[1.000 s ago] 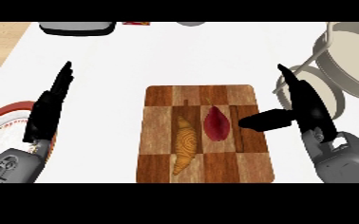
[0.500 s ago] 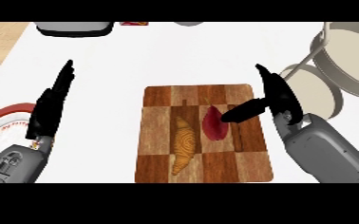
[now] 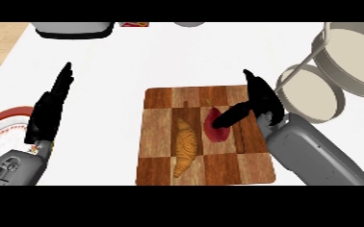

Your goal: Pick the pear from the cutting board and place it in the tiered basket

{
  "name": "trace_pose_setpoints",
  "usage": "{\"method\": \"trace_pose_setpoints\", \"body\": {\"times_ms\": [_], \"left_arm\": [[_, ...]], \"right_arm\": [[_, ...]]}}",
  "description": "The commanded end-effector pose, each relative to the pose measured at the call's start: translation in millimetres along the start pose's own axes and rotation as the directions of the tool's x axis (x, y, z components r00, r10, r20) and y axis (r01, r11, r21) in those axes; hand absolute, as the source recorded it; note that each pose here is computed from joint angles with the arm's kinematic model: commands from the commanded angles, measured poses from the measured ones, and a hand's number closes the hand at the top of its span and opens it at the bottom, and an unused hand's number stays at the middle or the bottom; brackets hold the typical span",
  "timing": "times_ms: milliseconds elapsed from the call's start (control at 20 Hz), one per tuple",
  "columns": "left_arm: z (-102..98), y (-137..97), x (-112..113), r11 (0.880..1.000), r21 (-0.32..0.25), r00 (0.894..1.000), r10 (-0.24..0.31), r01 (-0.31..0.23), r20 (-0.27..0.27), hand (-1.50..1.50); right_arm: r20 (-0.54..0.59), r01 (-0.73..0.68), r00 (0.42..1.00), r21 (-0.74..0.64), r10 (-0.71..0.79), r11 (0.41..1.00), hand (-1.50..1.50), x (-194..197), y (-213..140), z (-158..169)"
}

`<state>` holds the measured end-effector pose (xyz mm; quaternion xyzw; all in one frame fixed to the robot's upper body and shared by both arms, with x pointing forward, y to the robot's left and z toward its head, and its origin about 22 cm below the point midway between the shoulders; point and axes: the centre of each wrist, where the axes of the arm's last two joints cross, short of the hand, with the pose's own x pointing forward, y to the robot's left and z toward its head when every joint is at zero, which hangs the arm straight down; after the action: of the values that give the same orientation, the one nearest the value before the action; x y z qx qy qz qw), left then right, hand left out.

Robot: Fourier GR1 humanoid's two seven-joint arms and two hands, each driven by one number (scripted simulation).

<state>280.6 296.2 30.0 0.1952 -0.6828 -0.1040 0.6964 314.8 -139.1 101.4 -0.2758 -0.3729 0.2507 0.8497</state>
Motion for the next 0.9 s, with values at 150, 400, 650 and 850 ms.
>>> {"method": "trace_pose_setpoints", "body": {"times_ms": [150,400,650,850], "left_arm": [[8,-8,-13,1.0,0.01,1.0,-0.002,0.002,-0.005,0.0],[0,14,1,1.0,0.011,1.0,-0.02,0.02,-0.01,0.0],[10,-1,3,1.0,-0.004,1.0,-0.016,0.017,0.006,0.0],[2,4,1,1.0,0.021,1.0,-0.005,0.005,-0.004,0.0]], "right_arm": [[-0.192,-0.077,0.979,-0.031,0.069,0.997,-1.5,6,29,5],[-0.192,-0.106,0.977,-0.046,0.095,0.993,-1.5,23,31,1],[-0.23,-0.108,0.968,-0.02,0.101,0.994,-1.5,22,47,-5],[-0.234,-0.095,0.968,-0.008,0.091,0.995,-1.5,18,53,-4]]}}
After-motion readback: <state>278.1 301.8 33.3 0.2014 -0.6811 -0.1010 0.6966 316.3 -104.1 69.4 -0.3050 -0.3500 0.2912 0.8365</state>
